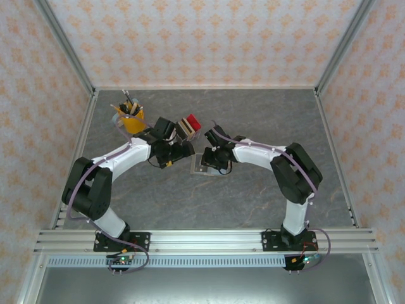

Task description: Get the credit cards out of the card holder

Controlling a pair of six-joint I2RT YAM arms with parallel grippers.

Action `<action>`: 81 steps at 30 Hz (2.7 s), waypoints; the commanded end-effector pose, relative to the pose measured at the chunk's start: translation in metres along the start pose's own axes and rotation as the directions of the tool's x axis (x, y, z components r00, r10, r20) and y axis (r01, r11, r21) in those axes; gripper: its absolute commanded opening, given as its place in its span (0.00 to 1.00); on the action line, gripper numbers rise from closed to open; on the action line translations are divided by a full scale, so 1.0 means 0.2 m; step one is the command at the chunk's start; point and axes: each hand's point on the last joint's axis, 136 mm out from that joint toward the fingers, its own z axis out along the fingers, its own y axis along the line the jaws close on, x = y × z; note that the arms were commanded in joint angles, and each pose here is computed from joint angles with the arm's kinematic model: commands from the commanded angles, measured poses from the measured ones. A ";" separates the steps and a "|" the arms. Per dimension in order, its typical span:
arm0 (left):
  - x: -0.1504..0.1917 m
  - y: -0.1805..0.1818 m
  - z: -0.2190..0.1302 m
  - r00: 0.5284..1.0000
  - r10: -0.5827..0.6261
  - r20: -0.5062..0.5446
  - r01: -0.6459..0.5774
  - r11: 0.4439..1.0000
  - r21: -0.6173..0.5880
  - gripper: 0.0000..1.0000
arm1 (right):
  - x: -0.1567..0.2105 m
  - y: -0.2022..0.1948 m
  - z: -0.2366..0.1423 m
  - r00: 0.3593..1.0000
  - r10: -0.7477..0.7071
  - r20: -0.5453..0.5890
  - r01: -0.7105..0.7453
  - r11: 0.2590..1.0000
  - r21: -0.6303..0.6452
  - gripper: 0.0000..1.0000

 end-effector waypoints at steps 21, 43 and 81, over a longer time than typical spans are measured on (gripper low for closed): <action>-0.02 -0.09 0.06 0.999 -0.001 -0.032 0.003 0.998 0.070 0.67 | -0.04 0.00 0.07 1.000 0.007 -0.019 -0.007 1.000 -0.027 0.20; -0.03 -0.15 0.26 0.994 0.050 -0.097 -0.048 0.998 0.028 0.25 | -0.05 -0.03 0.04 1.000 0.021 -0.009 -0.022 0.998 -0.063 0.18; 0.10 0.18 0.43 0.981 -0.025 -0.190 -0.016 0.977 -0.212 0.09 | -0.06 0.08 0.02 0.999 0.050 -0.004 -0.049 0.955 -0.294 0.16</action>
